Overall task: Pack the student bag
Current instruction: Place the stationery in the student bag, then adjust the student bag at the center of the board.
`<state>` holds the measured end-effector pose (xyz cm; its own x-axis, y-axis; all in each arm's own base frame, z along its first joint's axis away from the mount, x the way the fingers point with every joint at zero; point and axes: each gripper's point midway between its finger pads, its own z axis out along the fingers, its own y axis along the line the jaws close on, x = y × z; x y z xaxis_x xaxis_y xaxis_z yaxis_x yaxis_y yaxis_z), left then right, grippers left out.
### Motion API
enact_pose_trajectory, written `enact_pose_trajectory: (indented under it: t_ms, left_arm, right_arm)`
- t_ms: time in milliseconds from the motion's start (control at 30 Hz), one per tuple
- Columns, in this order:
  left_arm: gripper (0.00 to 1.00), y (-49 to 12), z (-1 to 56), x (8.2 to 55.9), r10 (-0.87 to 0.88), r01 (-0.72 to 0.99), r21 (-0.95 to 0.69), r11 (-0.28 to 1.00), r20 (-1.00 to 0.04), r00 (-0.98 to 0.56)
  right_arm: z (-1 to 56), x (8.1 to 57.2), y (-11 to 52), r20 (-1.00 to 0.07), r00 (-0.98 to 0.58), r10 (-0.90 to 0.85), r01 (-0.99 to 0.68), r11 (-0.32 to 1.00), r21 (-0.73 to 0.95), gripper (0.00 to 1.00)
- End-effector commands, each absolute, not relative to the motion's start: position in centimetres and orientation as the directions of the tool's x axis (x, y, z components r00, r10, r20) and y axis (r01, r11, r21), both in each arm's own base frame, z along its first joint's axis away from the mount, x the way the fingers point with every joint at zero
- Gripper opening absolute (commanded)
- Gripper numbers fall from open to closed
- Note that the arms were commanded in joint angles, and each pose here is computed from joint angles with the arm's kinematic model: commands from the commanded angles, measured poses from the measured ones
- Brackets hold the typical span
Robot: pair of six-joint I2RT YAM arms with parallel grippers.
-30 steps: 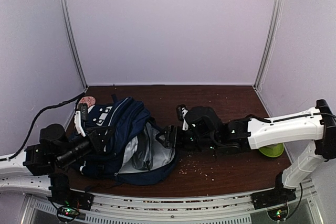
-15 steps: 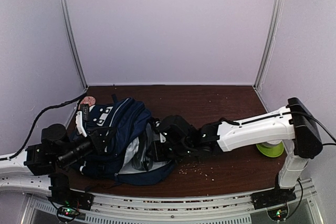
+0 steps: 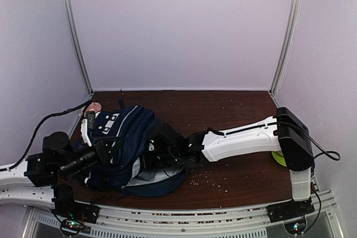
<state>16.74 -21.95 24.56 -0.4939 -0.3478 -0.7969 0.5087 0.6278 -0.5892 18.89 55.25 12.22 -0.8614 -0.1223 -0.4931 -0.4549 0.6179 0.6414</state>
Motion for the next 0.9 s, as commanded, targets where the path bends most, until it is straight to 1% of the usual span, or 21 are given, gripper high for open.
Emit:
enact_pose_trajectory:
  t_ms: [0, 133, 200, 300, 400, 533, 600, 633, 700, 767, 867]
  left_arm:
    - [0.0, -21.3, 32.1, 15.5, -0.526, 0.604, -0.668, 0.435, -0.733, -0.432]
    - [0.0, -20.7, 32.0, 15.7, -0.535, 0.596, -0.664, 0.452, -0.736, -0.414]
    - [0.0, -20.4, 32.1, 15.7, -0.539, 0.595, -0.661, 0.458, -0.739, -0.405]
    - [0.0, -20.2, 32.3, 15.7, -0.54, 0.595, -0.657, 0.463, -0.742, -0.398]
    - [0.0, -20.1, 32.4, 15.8, -0.536, 0.593, -0.652, 0.473, -0.747, -0.393]
    - [0.0, -19.8, 32.3, 15.8, -0.529, 0.589, -0.643, 0.489, -0.756, -0.386]
    - [0.0, -19.8, 32.3, 15.9, -0.526, 0.587, -0.638, 0.498, -0.76, -0.381]
    - [0.0, -19.8, 32.3, 15.9, -0.523, 0.587, -0.635, 0.503, -0.764, -0.379]
    - [0.0, -19.8, 32.2, 16.1, -0.517, 0.583, -0.629, 0.515, -0.77, -0.374]
    - [0.0, -20.0, 31.9, 16.3, -0.508, 0.577, -0.622, 0.529, -0.777, -0.372]
    - [0.0, -20.7, 31.6, 16.7, -0.498, 0.574, -0.616, 0.539, -0.783, -0.372]
  right_arm:
    - [10.9, 19.2, 53.4, -0.486, -0.869, -0.094, -0.43, 0.63, 0.646, 0.49]
    - [15.2, 18.4, 51.9, -0.526, -0.847, -0.081, -0.474, 0.563, 0.677, 0.6]
    - [17.1, 17.9, 51.0, -0.546, -0.833, -0.09, -0.5, 0.543, 0.674, 0.64]
    - [19.0, 17.3, 49.4, -0.572, -0.812, -0.117, -0.534, 0.545, 0.647, 0.66]
    - [19.3, 17.3, 47.0, -0.598, -0.786, -0.157, -0.559, 0.595, 0.577, 0.66]
    - [18.7, 19.3, 41.9, -0.645, -0.751, -0.142, -0.519, 0.73, 0.444, 0.66]
    - [18.5, 20.0, 39.9, -0.639, -0.764, -0.087, -0.475, 0.747, 0.466, 0.65]
    - [18.4, 19.9, 39.4, -0.636, -0.769, -0.059, -0.468, 0.729, 0.499, 0.65]
    - [20.1, 19.3, 39.7, -0.634, -0.773, 0.011, -0.474, 0.655, 0.588, 0.65]
    - [22.1, 18.3, 40.9, -0.608, -0.793, 0.045, -0.483, 0.561, 0.672, 0.65]
    - [24.9, 17.2, 42.7, -0.581, -0.809, 0.089, -0.489, 0.447, 0.749, 0.65]
